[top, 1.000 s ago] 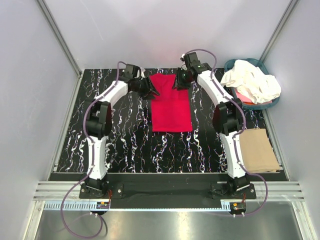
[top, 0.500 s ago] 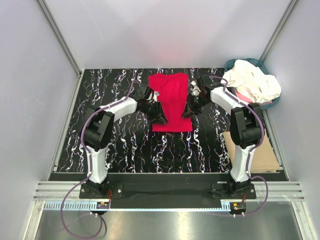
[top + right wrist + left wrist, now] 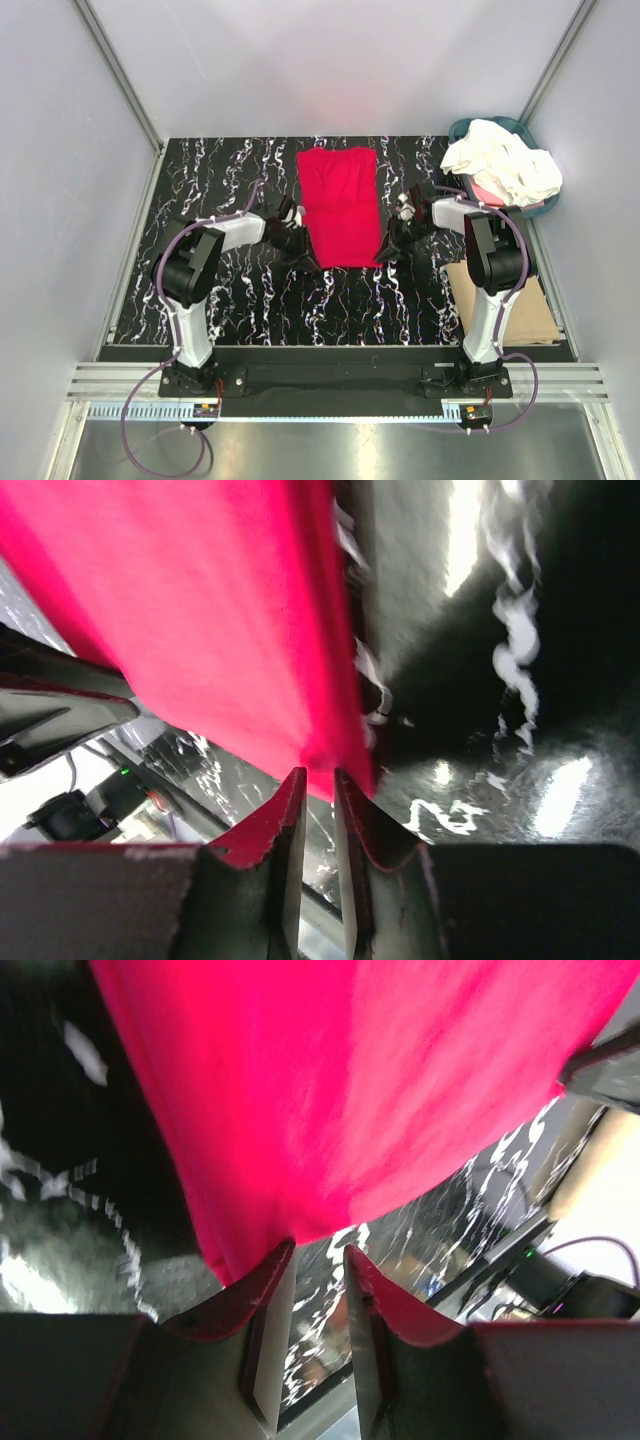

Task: Fold and stack the t-shirts
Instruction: Fold the tshirt

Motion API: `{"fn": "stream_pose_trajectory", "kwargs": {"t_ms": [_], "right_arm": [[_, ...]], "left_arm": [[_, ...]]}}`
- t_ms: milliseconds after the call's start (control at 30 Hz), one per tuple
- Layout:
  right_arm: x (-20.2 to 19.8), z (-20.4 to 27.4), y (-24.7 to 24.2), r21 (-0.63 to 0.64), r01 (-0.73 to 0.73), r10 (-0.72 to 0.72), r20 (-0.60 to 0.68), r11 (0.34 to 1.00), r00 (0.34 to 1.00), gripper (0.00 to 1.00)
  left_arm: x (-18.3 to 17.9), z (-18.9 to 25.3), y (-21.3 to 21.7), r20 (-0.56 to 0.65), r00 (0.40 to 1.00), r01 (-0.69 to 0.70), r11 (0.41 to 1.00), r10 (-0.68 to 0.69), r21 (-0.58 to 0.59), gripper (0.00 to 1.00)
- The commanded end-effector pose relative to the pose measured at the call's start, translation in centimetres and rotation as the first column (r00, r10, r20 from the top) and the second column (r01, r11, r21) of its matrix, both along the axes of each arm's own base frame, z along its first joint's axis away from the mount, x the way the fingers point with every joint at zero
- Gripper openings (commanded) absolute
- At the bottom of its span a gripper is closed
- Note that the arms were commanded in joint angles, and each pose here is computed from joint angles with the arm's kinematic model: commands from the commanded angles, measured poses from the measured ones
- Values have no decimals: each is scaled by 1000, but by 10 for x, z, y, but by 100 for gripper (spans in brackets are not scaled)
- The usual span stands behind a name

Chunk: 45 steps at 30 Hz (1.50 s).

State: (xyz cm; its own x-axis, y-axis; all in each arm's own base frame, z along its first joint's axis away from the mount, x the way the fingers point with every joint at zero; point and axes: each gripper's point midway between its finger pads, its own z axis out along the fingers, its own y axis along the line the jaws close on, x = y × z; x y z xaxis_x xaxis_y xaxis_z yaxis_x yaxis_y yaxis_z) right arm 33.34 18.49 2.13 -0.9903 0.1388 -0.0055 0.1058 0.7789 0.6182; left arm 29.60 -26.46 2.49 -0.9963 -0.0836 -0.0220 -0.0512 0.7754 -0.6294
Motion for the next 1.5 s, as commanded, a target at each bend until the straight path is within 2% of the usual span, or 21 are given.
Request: {"fn": "stream_pose_trajectory", "kwargs": {"t_ms": [0, 167, 300, 400, 500, 533, 600, 633, 800, 833, 1000, 1167, 1300, 1433, 1467], "right_arm": [[-5, 3, -2, 26, 30, -31, 26, 999, 999, 24], [-48, 0, -4, 51, 58, -55, -54, 997, 997, 24], [-69, 26, -7, 71, 51, -51, -10, 996, 999, 27], [-68, 45, -6, 89, 60, -63, 31, 994, 998, 31], [-45, 55, -2, 98, 59, -66, 71, 993, 995, 39], [-28, 64, 1, 110, 57, -69, 102, 992, 992, 41], [-12, 56, 8, 132, 43, -53, 76, 990, 996, 42], [-3, 56, 9, 134, 41, -52, 82, 990, 995, 42], [55, 48, 17, 156, 53, -68, 94, 986, 993, 33], [68, 53, 19, 168, 50, -70, 117, 985, 991, 31], [95, 27, 12, 186, 77, -93, 78, 980, 993, 26], [114, -1, -6, 195, 129, -137, 28, 972, 990, 26], [121, -12, -16, 207, 150, -155, 7, 967, 988, 27], [118, 1, -18, 201, 139, -149, 33, 970, 988, 34], [119, 15, -22, 188, 143, -158, 63, 972, 985, 39]], "left_arm": [[-11, -7, 12, 36, 999, 21, 999, -22, 50, 32], [-37, -1, 19, 32, 998, 44, 998, -45, 39, 32], [-56, 22, 24, 59, 997, 45, 999, -45, -4, 31], [-51, 61, 16, 129, 991, 51, 996, -42, -70, 33], [-27, 95, 3, 196, 980, 51, 991, -26, -127, 36], [-19, 91, -2, 190, 981, 53, 991, -28, -126, 36], [7, 105, -13, 233, 972, 63, 987, -26, -151, 36], [18, 91, -18, 209, 978, 55, 988, -24, -147, 36], [86, 82, -26, 227, 971, -15, 972, 70, -236, 34], [94, 69, -26, 205, 975, -32, 972, 82, -232, 34], [138, 58, -19, 231, 963, -80, 966, 138, -244, 34], [155, 29, -10, 175, 966, -142, 955, 191, -259, 34], [151, 9, -6, 122, 975, -150, 953, 187, -263, 34], [136, 30, -1, 165, 972, -124, 959, 169, -254, 36], [132, 36, 2, 178, 970, -121, 962, 168, -245, 38]]}}
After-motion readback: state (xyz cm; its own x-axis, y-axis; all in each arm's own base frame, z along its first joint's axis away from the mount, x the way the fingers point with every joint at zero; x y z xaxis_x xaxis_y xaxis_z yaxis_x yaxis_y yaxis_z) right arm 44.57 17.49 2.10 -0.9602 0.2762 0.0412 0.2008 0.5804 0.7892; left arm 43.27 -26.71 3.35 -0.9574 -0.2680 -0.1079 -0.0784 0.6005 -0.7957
